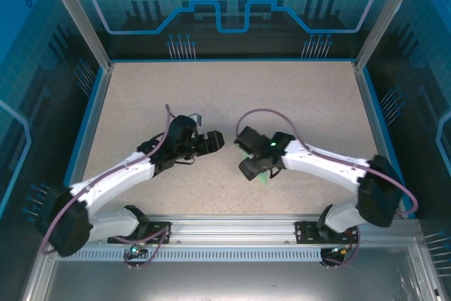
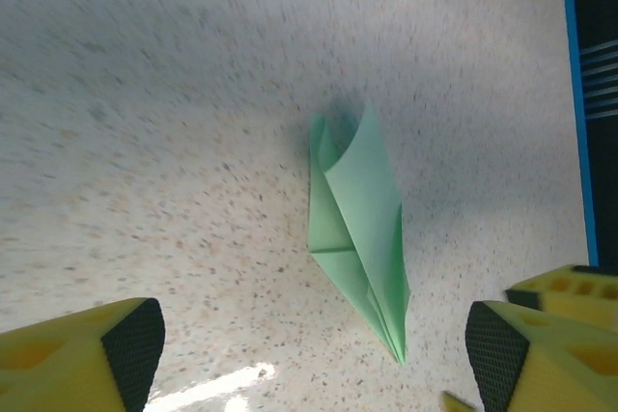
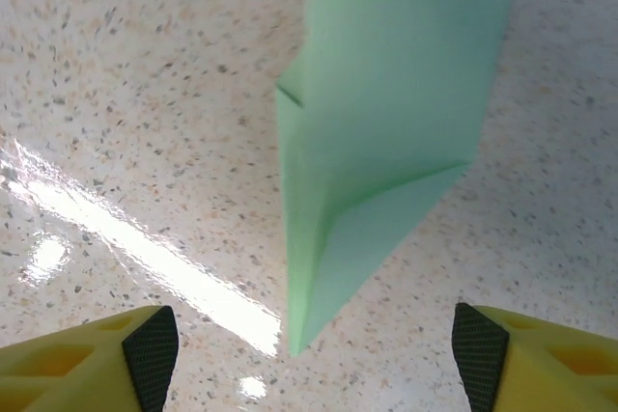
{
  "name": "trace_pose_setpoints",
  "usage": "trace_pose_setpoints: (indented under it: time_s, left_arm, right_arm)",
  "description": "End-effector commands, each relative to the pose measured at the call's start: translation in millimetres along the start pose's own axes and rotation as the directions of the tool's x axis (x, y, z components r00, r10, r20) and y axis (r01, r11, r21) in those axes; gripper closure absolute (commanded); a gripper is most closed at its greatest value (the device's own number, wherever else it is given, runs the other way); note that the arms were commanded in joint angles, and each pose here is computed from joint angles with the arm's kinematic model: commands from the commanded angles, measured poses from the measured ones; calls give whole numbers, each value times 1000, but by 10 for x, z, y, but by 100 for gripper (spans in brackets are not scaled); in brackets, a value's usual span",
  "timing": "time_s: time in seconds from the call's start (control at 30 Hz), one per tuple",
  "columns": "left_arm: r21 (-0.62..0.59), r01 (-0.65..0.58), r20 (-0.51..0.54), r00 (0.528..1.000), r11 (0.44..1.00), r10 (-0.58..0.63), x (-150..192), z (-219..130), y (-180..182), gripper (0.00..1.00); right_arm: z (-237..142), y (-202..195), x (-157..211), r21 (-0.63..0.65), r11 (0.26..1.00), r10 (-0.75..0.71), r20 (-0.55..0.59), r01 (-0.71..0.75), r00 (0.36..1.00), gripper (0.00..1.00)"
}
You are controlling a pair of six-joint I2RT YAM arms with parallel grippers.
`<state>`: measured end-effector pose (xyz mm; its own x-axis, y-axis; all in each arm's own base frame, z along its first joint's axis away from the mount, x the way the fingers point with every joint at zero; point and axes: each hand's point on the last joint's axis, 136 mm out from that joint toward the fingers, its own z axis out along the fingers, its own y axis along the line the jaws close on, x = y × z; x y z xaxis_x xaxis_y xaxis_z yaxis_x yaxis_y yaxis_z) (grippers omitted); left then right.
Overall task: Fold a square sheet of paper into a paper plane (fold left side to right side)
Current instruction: Pick up the paper from the center of the table.
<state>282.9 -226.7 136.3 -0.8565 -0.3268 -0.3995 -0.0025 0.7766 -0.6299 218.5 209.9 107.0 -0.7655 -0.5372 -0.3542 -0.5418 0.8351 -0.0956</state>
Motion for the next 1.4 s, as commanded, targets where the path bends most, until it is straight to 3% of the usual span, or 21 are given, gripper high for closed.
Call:
trace_pose_setpoints:
  time_s: [0.0, 0.13, 0.47, 0.57, 0.7, 0.83, 1.03, 1.1, 1.23, 1.37]
  left_arm:
    - [161, 32, -96, 995, 987, -16, 58, 267, -372, 16]
    - [186, 42, -174, 985, 982, -9, 200, 635, -503, 18]
    - [137, 75, -266, 963, 988, -36, 394, 1228, -469, 24]
    - [148, 82, -284, 958, 986, -37, 417, 1343, -487, 33]
    - [165, 80, -292, 956, 983, -29, 442, 1470, -476, 58]
    - [189, 59, -256, 967, 980, -9, 410, 1443, -447, 81]
    - [256, -43, -205, 974, 966, 98, 364, 1187, -500, 94]
    - [294, -89, -184, 972, 952, 147, 349, 1047, -546, 95]
    - [379, -171, -150, 958, 910, 243, 359, 761, -618, 97]
    - [476, -210, -130, 944, 854, 305, 427, 567, -683, 99]
  right_arm:
    - [-155, -60, -32, -143, 985, 112, 109, -96, 988, 20]
    - [-350, -306, 37, -195, 962, 234, 243, -189, 941, 1]
    - [-548, -622, 306, -290, 903, 418, 423, -317, 804, 1]
    - [-552, -653, 335, -298, 897, 435, 456, -328, 777, 1]
    - [-490, -659, 387, -276, 907, 413, 454, -316, 789, 1]
    - [-426, -679, 386, -258, 909, 412, 434, -327, 802, 1]
    - [-369, -521, 225, -340, 896, 409, 375, -287, 832, 1]
    - [-331, -433, 165, -435, 849, 452, 304, -299, 839, 1]
    - [-356, -423, -59, -691, 665, 575, 232, -283, 785, 3]
    - [-399, -447, -210, -770, 602, 560, 219, -211, 799, 10]
